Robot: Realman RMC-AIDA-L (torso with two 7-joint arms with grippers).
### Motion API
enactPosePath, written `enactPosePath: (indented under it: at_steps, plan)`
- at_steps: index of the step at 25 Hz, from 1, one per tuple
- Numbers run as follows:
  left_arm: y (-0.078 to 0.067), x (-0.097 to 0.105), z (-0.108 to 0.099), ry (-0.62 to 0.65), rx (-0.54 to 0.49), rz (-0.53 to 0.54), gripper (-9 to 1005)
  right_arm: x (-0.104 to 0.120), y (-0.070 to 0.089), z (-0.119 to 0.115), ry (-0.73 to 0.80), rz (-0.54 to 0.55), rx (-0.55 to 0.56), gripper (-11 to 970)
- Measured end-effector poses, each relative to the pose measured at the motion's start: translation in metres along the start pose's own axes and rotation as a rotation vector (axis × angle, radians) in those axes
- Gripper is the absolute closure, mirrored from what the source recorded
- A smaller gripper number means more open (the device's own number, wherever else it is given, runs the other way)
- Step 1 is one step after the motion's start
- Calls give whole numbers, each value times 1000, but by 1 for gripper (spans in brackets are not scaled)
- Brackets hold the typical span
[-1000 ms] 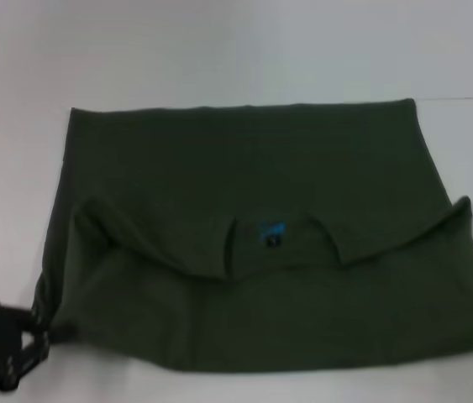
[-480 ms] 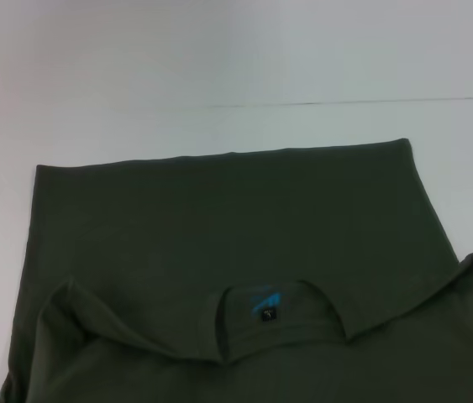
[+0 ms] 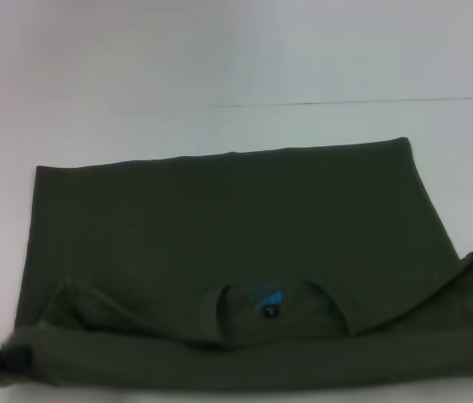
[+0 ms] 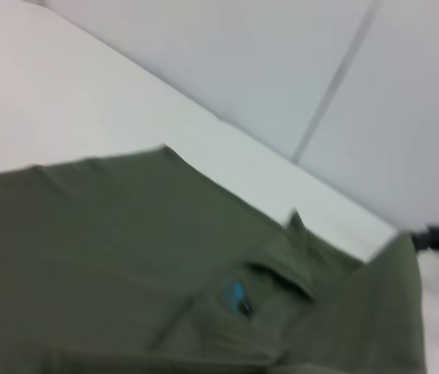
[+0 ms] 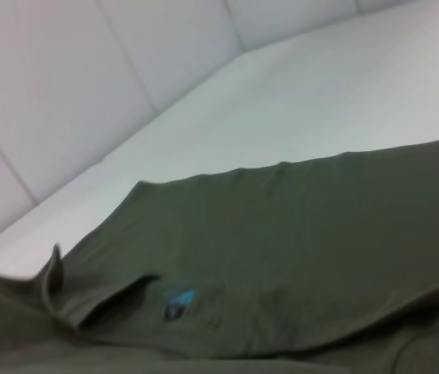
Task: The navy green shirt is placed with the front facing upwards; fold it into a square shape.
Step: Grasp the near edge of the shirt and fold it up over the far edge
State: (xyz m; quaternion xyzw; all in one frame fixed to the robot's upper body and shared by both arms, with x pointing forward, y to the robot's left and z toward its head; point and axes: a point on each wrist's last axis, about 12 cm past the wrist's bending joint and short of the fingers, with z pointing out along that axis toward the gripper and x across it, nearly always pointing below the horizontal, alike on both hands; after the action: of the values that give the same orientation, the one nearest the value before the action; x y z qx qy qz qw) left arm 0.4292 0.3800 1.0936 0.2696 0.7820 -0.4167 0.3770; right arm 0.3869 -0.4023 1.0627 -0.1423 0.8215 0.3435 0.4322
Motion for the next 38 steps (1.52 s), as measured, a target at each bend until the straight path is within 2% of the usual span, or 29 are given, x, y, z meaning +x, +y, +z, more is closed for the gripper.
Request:
enactPosePath:
  at_steps: [5, 8, 17, 23, 26, 27, 30, 35, 38]
  plan:
    - [9, -16, -3, -117, -32, -109, 948, -54, -9, 7, 63, 65, -18, 915]
    - [18, -24, 4, -118, -55, -182, 946, -83, -11, 20, 89, 79, -26, 915]
    - [43, -41, 24, -152, -181, -290, 938, -143, -20, 84, 86, -2, 42, 914]
    - [59, -55, 40, -180, -269, -283, 934, -159, -27, 138, 90, -27, 107, 914]
    - [68, -61, 51, -201, -336, -287, 931, -161, -28, 162, 100, -45, 144, 914]
    - [74, -66, 59, -210, -388, -283, 930, -160, -28, 170, 102, -45, 156, 914]
    - [79, -72, 69, -206, -419, -269, 928, -158, -31, 192, 101, -39, 201, 914]
    - [86, -91, 90, -177, -466, -215, 924, -159, -33, 215, 103, -67, 278, 915]
    - [89, -102, 99, -176, -487, -189, 921, -165, -34, 220, 96, -91, 307, 915]
